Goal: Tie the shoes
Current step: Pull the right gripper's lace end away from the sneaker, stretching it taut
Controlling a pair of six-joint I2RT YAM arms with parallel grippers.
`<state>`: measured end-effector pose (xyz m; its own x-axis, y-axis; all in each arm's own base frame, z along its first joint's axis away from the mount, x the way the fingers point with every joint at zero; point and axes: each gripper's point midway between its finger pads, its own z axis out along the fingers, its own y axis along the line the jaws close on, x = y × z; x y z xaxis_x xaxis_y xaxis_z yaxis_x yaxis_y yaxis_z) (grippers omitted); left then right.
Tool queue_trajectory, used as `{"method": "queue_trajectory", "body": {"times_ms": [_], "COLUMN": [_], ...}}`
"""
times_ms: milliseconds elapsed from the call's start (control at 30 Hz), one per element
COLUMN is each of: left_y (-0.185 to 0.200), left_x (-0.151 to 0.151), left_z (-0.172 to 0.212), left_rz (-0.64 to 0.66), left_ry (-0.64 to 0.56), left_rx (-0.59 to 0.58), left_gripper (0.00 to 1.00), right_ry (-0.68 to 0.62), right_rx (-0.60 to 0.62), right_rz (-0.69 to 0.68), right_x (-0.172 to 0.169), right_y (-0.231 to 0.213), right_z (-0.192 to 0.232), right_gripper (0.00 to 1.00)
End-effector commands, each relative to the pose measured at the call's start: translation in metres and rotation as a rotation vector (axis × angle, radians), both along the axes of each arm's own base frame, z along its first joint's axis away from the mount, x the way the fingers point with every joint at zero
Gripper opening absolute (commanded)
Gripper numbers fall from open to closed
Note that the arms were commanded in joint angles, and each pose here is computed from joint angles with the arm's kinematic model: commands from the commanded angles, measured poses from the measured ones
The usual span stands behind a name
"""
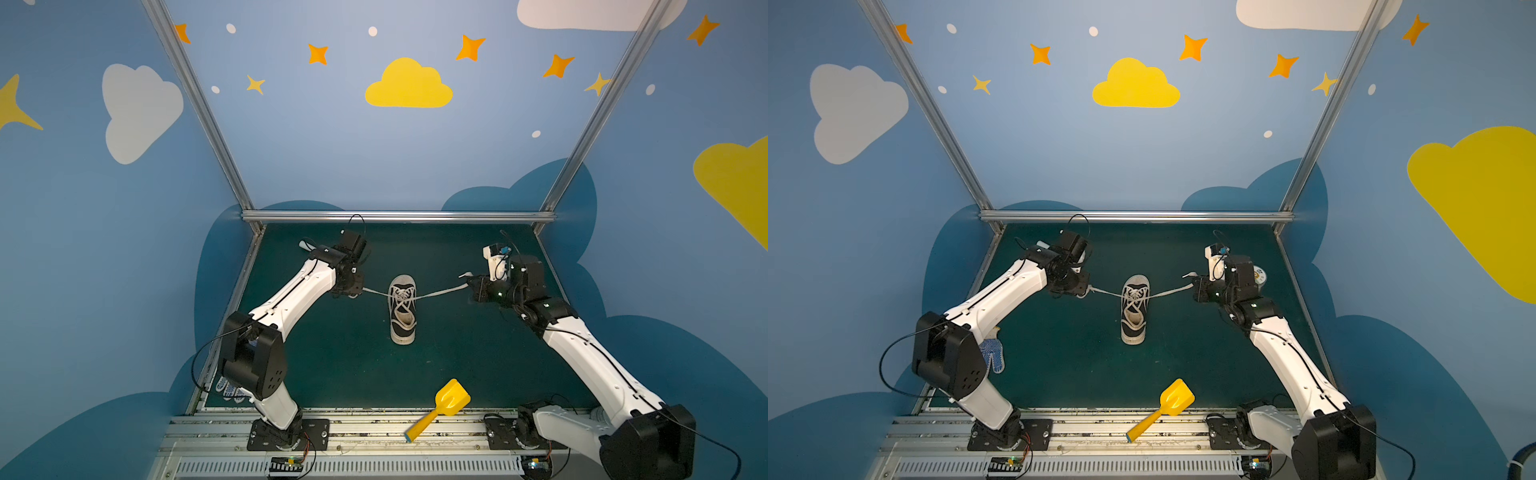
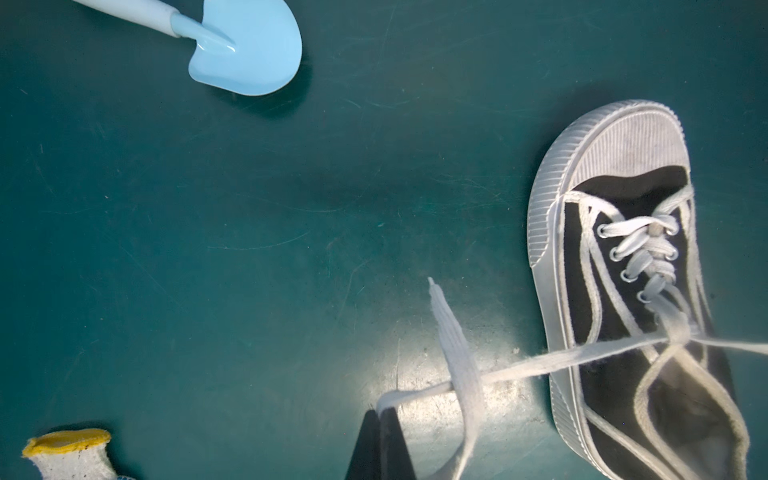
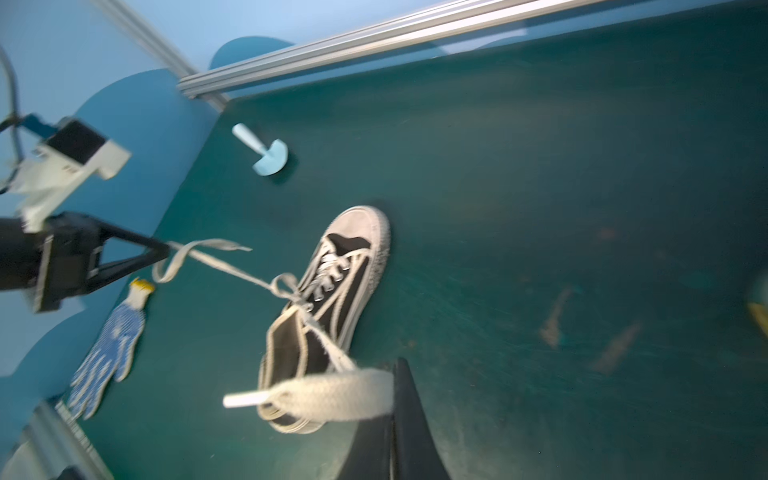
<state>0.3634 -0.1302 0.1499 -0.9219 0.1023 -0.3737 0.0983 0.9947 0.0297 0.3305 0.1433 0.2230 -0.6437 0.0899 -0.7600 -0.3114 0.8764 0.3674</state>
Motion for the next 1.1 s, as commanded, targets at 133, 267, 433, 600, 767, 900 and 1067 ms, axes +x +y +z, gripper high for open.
{"method": "queue_trajectory", "body": {"times_ms": [133,267,433,600,767,900,1067], "left_y": [-0.011,-0.009,-0.005,0.008,0.015,0.013,0.011], "left_x": [-0.006,-0.006,-0.006,-0.007,-0.008,-0.009,-0.008], "left_z": [0.010,0.006,0.008,-0.001,-0.012,-0.021,-0.034], "left_rz": [-0.039,-0.034,-0.035,-0.018,-0.013,-0.019,-0.023], "left_ry": [0.013,0.022,0.016,0.038,0.059,0.083,0.108], "left_rx": [-0.071,-0.055,-0.035,0.029,0.043,0.032,0.030], "left_gripper": [0.03,0.03,0.03,0.03,0.03,0.03,0.03], "right_ry": [-0.052,-0.037,-0.040,0.028,0.065,0.105,0.156], "right_rx": [-0.088,-0.130,-0.149,-0.165,-0.187,-0.197,-0.191], "right_rz": [-0.167,-0.230,-0.284,-0.307,-0.348,-0.368,-0.414], "right_x": [-0.005,-0.009,-0.014,-0.015,-0.015,-0.017,-0.018], "right_y": [-0.042,-0.059,-0.076,-0.087,-0.103,-0.111,-0.128], "right_z": [0.010,0.006,0.000,-0.022,-0.039,-0.052,-0.074], "right_gripper": [0.00,0.00,0.00,0.00,0.00,0.00,0.00]}}
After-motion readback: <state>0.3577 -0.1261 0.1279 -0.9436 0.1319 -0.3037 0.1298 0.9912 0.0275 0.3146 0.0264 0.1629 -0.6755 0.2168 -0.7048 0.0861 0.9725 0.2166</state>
